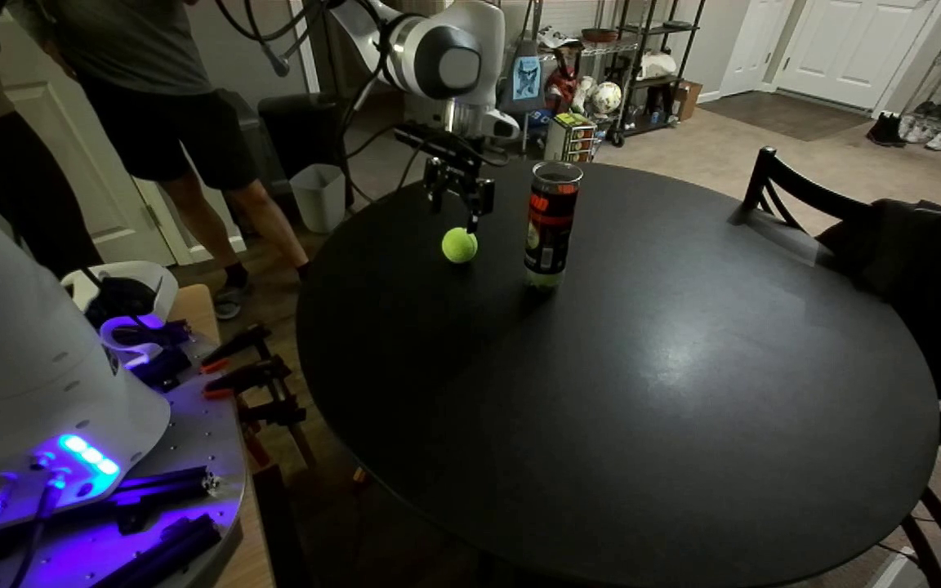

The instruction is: Put the tennis ball into the the cylinder

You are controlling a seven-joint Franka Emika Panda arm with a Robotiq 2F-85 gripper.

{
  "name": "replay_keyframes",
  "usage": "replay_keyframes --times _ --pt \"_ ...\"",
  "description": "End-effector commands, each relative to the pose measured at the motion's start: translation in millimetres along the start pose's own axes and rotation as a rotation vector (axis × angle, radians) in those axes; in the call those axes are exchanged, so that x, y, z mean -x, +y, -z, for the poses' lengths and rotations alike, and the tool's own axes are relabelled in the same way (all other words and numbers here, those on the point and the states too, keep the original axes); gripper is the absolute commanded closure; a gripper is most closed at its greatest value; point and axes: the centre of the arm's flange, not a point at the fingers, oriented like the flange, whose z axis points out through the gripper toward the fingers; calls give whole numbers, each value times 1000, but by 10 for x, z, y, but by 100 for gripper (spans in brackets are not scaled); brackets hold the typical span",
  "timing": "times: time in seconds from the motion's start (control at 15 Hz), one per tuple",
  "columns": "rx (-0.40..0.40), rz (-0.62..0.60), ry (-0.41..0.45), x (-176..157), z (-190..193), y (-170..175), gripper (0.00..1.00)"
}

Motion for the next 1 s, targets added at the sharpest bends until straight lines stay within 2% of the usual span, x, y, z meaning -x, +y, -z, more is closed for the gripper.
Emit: replay_keyframes --times 0.0,0.53,0.93 --pt "18 9 19 104 11 61 0" --pt "14 -26 -37 32 -131 324 0" --pt "13 -10 -75 -90 -172 334 0"
